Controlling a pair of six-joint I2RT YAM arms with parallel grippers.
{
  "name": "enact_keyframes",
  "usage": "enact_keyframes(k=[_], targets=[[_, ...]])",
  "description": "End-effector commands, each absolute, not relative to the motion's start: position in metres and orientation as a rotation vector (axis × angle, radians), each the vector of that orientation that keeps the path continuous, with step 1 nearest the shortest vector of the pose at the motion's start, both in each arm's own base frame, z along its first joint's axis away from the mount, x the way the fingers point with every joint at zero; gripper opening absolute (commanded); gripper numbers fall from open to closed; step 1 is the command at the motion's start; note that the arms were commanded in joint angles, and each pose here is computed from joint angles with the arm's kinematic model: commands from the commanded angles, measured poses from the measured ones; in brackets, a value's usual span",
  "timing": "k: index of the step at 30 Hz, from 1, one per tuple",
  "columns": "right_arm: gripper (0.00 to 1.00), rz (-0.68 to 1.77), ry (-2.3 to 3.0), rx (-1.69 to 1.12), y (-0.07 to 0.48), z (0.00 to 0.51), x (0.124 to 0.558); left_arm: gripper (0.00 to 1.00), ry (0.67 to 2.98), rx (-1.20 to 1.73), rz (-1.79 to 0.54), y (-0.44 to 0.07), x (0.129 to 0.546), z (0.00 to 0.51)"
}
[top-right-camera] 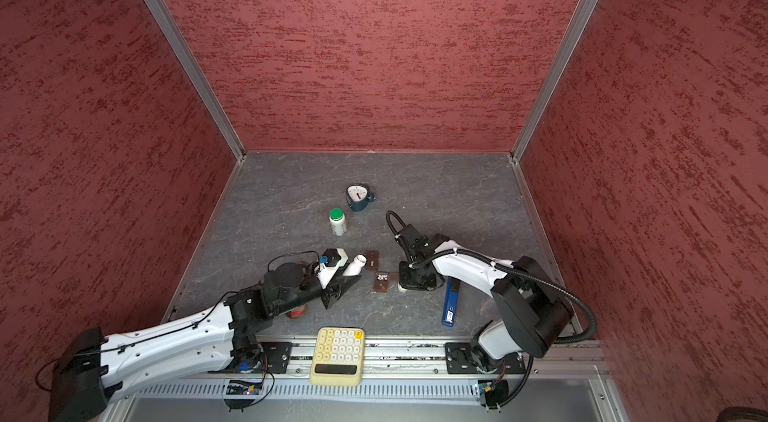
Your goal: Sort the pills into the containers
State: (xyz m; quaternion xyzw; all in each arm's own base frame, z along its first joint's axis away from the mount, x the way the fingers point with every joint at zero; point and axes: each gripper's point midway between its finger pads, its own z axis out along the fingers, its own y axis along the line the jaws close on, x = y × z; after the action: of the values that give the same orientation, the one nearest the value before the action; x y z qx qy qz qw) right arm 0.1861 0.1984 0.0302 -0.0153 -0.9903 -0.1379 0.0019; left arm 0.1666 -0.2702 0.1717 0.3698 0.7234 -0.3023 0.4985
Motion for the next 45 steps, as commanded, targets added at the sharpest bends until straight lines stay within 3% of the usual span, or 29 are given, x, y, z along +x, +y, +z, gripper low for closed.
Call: enact_keyframes(k=[1, 13, 45], targets=[[0.17, -0.435, -3.140, -0.051, 0.201, 0.032, 0.197, 0.00, 1.751, 0.882, -0.735, -0.267, 0.167, 0.172], [0.13, -0.330, -3.155, -0.071, 0.187, 0.023, 0.197, 0.00, 1.754, 0.881, -0.735, -0.266, 0.166, 0.170], [0.15, -0.324, -3.147, -0.109, 0.150, -0.001, 0.191, 0.00, 1.752, 0.890, -0.734, -0.270, 0.168, 0.174]])
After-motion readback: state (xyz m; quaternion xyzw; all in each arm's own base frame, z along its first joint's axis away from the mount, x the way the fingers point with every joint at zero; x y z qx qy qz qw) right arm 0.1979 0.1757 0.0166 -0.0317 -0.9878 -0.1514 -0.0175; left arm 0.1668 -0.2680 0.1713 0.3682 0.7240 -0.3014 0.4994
